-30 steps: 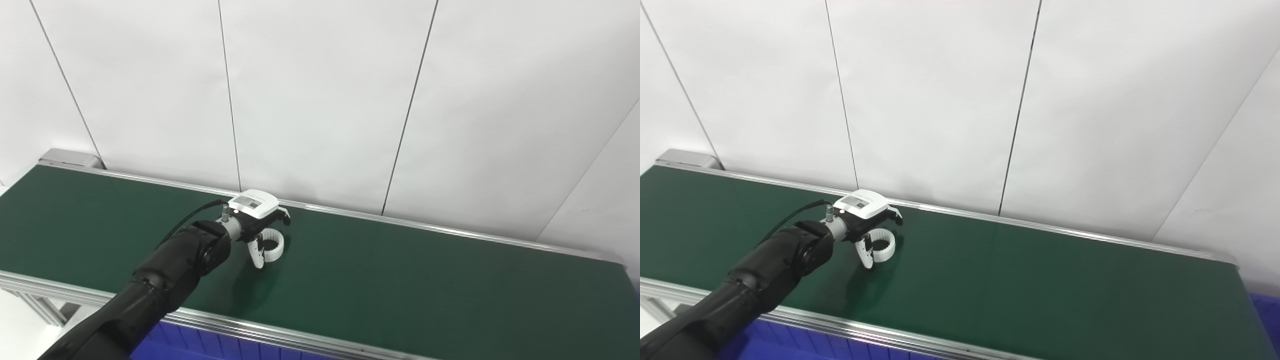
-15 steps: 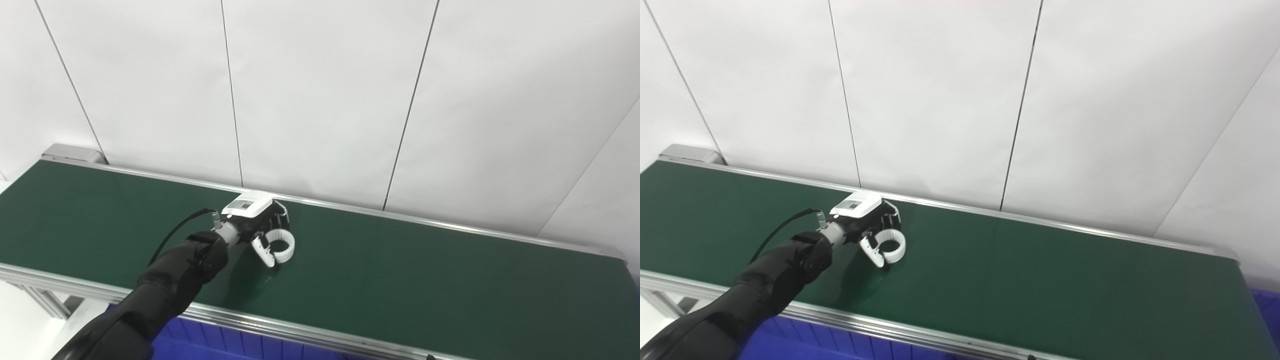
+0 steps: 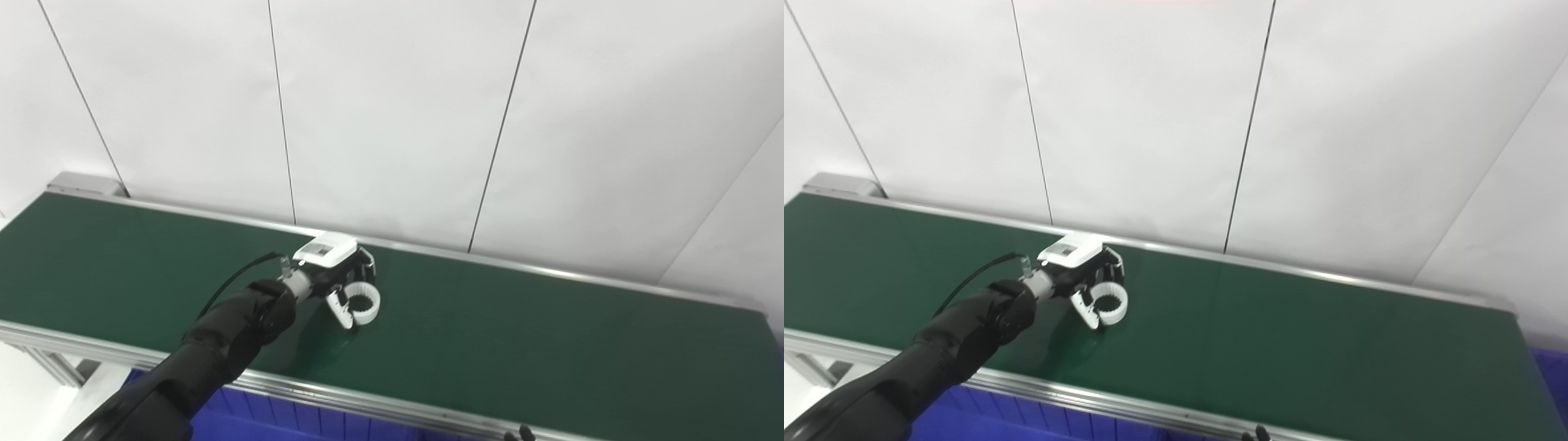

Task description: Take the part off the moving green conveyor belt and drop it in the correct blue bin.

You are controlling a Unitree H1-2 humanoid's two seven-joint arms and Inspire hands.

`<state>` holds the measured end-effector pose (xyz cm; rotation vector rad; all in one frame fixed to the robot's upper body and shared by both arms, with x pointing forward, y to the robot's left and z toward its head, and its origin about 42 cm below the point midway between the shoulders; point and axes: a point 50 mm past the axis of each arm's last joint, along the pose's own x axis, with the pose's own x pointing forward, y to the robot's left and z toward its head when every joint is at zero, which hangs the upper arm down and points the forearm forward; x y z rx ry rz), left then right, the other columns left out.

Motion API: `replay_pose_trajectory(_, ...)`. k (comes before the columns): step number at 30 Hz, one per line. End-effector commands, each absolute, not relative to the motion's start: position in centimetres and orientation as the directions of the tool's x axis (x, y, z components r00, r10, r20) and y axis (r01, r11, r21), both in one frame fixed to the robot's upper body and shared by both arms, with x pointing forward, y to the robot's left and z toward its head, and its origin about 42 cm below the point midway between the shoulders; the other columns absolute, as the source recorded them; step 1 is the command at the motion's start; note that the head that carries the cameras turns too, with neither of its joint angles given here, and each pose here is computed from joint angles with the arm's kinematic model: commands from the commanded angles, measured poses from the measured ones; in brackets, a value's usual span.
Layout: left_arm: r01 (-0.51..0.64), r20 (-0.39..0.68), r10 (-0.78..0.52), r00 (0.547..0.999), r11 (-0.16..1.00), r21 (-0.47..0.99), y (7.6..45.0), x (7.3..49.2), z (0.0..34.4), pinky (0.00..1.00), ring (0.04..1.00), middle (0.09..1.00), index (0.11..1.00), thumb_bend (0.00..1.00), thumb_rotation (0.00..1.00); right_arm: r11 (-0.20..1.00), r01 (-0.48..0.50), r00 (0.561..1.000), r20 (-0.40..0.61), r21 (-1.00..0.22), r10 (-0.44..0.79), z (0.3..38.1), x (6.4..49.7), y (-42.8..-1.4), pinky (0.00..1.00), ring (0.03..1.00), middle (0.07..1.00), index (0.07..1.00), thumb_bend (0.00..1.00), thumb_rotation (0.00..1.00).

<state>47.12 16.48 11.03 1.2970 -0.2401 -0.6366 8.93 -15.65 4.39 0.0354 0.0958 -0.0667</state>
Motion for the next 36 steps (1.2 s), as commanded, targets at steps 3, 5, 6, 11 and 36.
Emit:
replay_pose_trajectory(3, 0.226, -0.08, -0.621, 0.78, 0.161, 0.961, 15.2, 47.7, 15.1, 0.29, 0.317, 0.474, 0.486, 0.53, 0.0, 0.995, 0.085, 0.994, -0.079, 0.05, -0.081, 5.4, 9.0, -15.3, 0.82, 0.895, 0.94, 0.996, 0.87, 1.0)
replay_pose_trajectory(5, 0.196, -0.039, -0.639, 0.769, 0.177, 0.965, 15.0, 47.2, 17.0, 0.33, 0.347, 0.457, 0.494, 0.53, 0.0, 0.995, 0.089, 0.993, -0.078, 0.048, -0.085, 5.6, 9.1, -15.3, 0.81, 0.888, 0.931, 0.991, 0.88, 1.0)
replay_pose_trajectory(6, 0.184, -0.025, -0.644, 0.764, 0.182, 0.966, 14.9, 46.9, 17.9, 0.35, 0.363, 0.446, 0.499, 0.52, 0.0, 0.995, 0.091, 0.993, -0.076, 0.046, -0.087, 5.6, 9.1, -15.3, 0.81, 0.886, 0.929, 0.99, 0.88, 1.0)
replay_pose_trajectory(11, 0.12, 0.033, -0.677, 0.735, 0.178, 0.977, 15.7, 44.3, 21.9, 0.41, 0.381, 0.433, 0.507, 0.52, 0.0, 0.995, 0.089, 0.994, -0.064, 0.045, -0.086, 6.1, 9.2, -15.3, 0.82, 0.887, 0.932, 0.996, 0.87, 1.0)
replay_pose_trajectory(36, 0.327, -0.184, -0.613, 0.768, 0.129, 0.936, 23.4, 23.0, 15.4, 0.52, 0.485, 0.497, 0.481, 0.52, 0.0, 0.996, 0.083, 0.994, -0.072, 0.015, -0.082, 8.9, 9.8, -17.4, 0.8, 0.869, 0.926, 0.98, 0.86, 1.0)
